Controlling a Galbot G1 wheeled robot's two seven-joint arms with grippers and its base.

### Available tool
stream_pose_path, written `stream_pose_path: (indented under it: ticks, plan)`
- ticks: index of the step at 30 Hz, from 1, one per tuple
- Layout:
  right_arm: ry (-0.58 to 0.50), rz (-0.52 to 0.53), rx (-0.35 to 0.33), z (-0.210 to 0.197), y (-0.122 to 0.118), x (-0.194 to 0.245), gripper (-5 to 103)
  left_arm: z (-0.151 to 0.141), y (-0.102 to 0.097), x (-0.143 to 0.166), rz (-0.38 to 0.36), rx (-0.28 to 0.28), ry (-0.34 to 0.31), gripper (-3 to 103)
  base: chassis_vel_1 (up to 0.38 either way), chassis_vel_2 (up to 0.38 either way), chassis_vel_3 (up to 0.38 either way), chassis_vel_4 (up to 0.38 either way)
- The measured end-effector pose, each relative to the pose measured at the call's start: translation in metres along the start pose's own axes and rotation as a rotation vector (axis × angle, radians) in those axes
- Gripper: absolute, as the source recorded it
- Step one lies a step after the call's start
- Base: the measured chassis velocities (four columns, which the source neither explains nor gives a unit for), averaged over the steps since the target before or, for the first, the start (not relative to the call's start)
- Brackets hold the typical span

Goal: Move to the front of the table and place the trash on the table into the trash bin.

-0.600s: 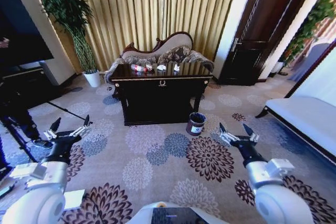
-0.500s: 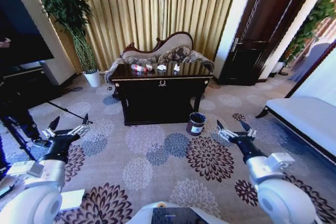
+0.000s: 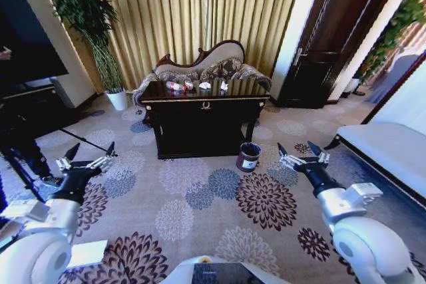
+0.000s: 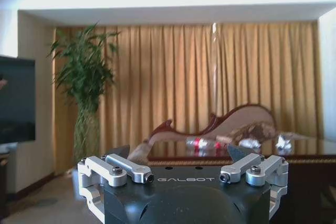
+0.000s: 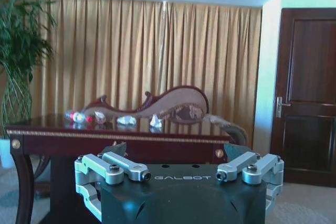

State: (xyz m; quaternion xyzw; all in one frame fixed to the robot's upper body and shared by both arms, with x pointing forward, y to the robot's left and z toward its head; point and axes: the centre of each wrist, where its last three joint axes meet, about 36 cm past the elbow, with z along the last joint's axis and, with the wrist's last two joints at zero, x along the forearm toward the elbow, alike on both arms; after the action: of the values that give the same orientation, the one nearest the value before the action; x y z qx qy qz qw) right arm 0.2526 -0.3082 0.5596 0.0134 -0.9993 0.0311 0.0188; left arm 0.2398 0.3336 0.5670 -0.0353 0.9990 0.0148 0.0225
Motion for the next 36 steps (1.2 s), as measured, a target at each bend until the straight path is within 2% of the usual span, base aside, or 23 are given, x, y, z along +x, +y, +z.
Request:
stream_pose_path:
  ticks: [9,28,36]
  plan:
    - [0.032,0.026,0.013,0.0034,0.0018,0.0021,100,-0.0037,0.0047,0.0006,-0.029,-0.008,0.050,100,0.000,0.000,0.000,0.000]
    - [0.009,0.027,0.003,0.0033,0.0013,0.0022,100,-0.0026,0.0001,-0.0016,-0.015,0.008,0.036,100,0.000,0.000,0.000,0.000]
    - [0.012,0.020,-0.003,0.0048,0.0035,0.0023,100,-0.0021,-0.0002,-0.0013,-0.015,0.011,0.030,100,-0.095,0.103,0.085,-0.105]
